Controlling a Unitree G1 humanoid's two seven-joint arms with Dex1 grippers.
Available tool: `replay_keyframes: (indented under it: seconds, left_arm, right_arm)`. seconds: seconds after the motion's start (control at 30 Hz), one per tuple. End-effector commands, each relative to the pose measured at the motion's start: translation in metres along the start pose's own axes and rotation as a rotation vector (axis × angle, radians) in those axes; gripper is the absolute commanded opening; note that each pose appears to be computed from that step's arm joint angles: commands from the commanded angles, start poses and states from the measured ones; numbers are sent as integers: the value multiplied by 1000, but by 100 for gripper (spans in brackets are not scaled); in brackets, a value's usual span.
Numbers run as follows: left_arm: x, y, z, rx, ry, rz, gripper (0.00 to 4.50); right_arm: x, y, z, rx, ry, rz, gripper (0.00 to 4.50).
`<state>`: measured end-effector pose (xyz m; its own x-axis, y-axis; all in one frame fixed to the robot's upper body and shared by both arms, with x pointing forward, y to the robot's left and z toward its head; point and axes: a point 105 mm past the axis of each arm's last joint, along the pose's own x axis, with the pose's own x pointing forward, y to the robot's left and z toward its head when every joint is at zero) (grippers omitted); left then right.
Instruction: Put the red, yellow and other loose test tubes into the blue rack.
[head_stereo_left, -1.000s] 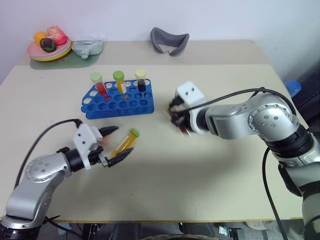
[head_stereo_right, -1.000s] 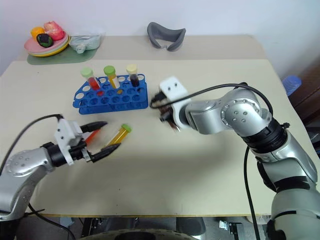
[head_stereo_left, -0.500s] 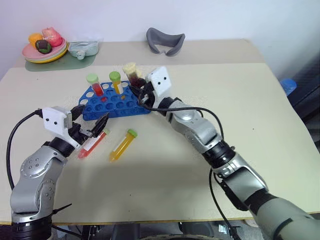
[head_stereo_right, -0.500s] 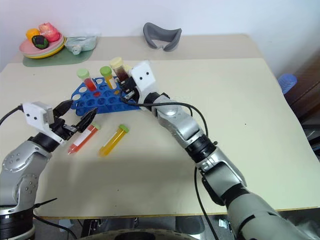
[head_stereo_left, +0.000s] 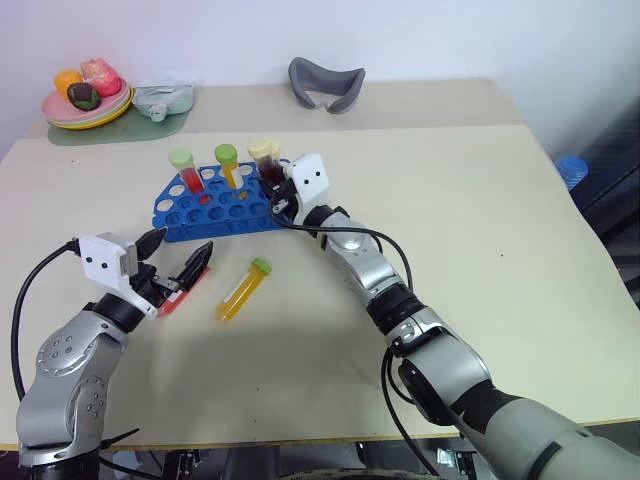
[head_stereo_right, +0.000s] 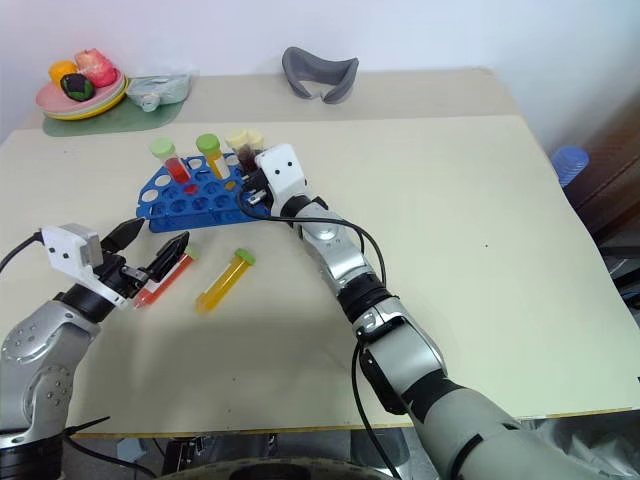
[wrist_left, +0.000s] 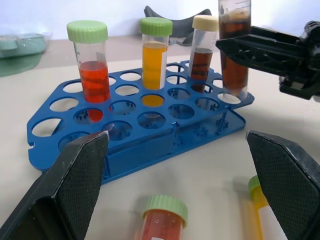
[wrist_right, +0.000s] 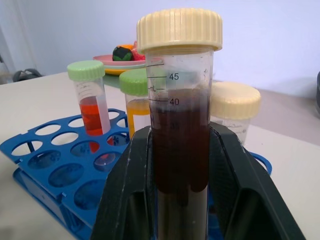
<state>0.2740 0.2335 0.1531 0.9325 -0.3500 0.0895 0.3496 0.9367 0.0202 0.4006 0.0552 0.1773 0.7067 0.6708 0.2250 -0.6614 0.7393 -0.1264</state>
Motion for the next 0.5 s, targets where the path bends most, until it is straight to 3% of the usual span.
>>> replay_keyframes:
  seconds: [0.03, 0.5]
  left_arm:
    - [-4, 1, 10, 17, -31, -3, 450]
    - [-9, -4, 4, -3, -24, -23, 450]
  right_arm:
    - [7, 4, 16, 0, -66, 12, 85]
    - [8, 8, 3, 33, -41, 24, 85]
